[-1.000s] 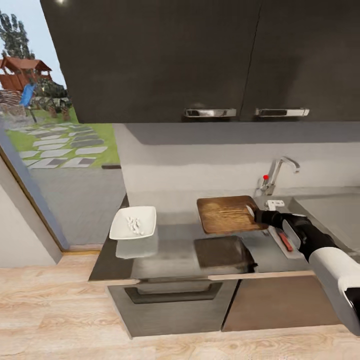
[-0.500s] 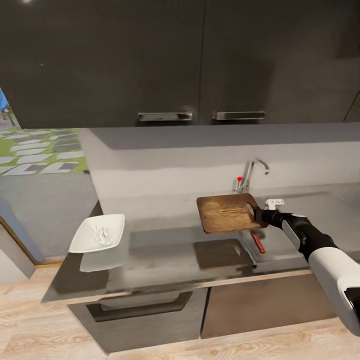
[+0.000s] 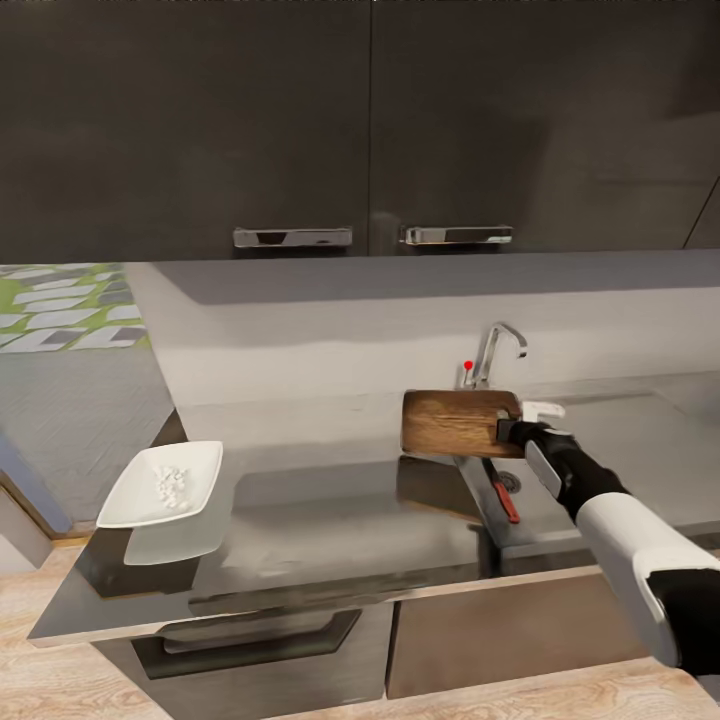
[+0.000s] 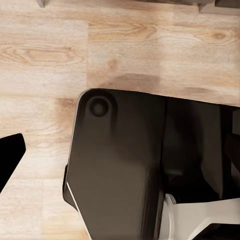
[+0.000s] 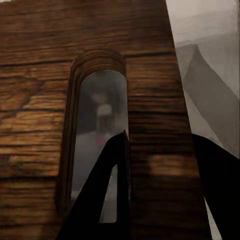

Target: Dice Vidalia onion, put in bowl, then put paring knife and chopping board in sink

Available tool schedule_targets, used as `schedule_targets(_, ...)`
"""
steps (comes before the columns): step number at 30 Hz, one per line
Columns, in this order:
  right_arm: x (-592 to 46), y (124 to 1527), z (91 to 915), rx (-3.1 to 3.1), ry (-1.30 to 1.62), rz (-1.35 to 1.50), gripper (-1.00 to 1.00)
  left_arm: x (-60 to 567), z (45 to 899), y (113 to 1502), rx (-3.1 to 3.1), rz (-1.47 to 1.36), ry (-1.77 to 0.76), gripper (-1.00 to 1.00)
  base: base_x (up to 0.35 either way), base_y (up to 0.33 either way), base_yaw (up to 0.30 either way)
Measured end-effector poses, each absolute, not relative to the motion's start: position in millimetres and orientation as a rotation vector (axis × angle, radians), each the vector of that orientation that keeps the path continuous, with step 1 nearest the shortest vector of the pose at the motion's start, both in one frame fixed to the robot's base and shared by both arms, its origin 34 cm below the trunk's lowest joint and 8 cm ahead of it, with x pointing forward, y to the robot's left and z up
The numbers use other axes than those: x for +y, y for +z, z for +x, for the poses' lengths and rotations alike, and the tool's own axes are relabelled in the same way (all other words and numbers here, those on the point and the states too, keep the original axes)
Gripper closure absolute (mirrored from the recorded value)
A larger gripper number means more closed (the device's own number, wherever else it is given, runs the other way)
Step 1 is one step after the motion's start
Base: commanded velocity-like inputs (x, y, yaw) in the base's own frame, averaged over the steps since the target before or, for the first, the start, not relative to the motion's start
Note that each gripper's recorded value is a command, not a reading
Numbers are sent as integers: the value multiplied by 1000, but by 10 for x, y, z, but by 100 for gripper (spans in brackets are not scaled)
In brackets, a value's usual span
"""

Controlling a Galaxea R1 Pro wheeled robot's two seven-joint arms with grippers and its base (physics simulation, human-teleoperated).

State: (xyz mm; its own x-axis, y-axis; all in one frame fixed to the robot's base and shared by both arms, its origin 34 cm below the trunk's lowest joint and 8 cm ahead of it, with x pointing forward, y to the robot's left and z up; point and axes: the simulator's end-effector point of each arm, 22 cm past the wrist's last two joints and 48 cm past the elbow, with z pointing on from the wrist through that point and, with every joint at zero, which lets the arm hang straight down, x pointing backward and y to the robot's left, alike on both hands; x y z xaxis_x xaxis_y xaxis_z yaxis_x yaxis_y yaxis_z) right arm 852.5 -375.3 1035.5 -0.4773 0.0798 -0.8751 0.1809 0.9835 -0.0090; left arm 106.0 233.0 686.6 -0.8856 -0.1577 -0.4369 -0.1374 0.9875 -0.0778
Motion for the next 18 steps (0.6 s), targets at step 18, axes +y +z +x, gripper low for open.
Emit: schedule_targets(18, -4044, 10213, 8352, 2076, -217, 475, 100, 2331, 1066, 6868, 2674, -209, -62, -100, 0, 0, 0)
